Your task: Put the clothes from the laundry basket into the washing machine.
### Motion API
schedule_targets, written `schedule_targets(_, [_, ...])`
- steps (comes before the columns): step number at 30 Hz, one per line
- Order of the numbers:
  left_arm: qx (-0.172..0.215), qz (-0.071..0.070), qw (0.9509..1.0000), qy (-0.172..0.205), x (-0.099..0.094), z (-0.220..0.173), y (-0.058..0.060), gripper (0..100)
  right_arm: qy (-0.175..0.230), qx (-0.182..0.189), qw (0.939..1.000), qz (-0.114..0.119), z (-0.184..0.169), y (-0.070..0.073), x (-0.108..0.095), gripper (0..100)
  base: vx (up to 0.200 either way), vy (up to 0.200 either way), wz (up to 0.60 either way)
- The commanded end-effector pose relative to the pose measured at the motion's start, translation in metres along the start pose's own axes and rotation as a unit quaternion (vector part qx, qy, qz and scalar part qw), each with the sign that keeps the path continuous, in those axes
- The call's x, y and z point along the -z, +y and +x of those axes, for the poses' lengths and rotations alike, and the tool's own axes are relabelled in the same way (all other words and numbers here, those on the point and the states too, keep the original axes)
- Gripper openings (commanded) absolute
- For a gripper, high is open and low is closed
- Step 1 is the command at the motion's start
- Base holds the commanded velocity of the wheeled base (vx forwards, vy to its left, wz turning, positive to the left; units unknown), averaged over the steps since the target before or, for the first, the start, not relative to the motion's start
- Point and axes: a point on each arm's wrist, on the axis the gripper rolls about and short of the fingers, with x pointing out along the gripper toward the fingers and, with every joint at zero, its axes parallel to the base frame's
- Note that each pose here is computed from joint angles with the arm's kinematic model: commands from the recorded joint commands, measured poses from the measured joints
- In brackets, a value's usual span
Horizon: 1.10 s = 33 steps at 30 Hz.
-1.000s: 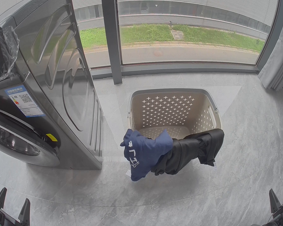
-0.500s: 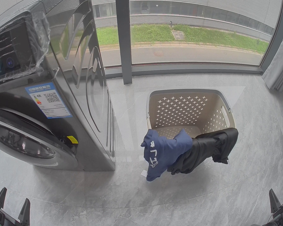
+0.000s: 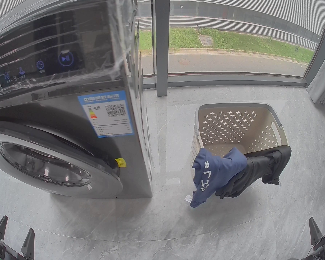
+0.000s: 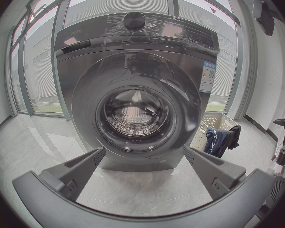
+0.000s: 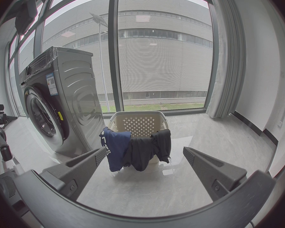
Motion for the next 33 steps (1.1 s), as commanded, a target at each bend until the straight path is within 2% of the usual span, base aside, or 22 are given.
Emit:
schedule_targets(1, [-0.001, 0.000, 1.0000, 0.001, 0.0048, 0.0002, 0.0002, 100, 0.001, 0.000, 1.0000, 0.000, 0.0000, 0.0000, 0.0053, 100, 0.000, 0.000, 0.00])
schedule_targets(5, [0.000, 0.000, 1.0000, 0.001, 0.0048, 0.0002, 0.0002, 100, 0.001, 0.000, 1.0000, 0.000, 0.0000, 0.0000, 0.0053, 100, 0.000, 0.000, 0.00])
schedule_targets(14, [-0.001, 0.000, 1.0000, 0.001, 0.0048, 0.0002, 0.0002, 100, 0.001, 0.000, 1.0000, 0.000, 0.0000, 0.0000, 0.0053, 100, -0.200, 0.000, 0.00])
schedule_targets(20, [-0.001, 0.000, 1.0000, 0.001, 0.0048, 0.0002, 0.0002, 100, 0.001, 0.000, 1.0000, 0.000, 0.0000, 0.0000, 0.0053, 100, 0.000, 0.000, 0.00])
schedule_targets(33, [-0.001, 0.000, 1.0000, 0.001, 0.0048, 0.0002, 0.0002, 100, 0.001, 0.000, 1.0000, 0.000, 0.0000, 0.0000, 0.0053, 100, 0.000, 0.185, 0.00])
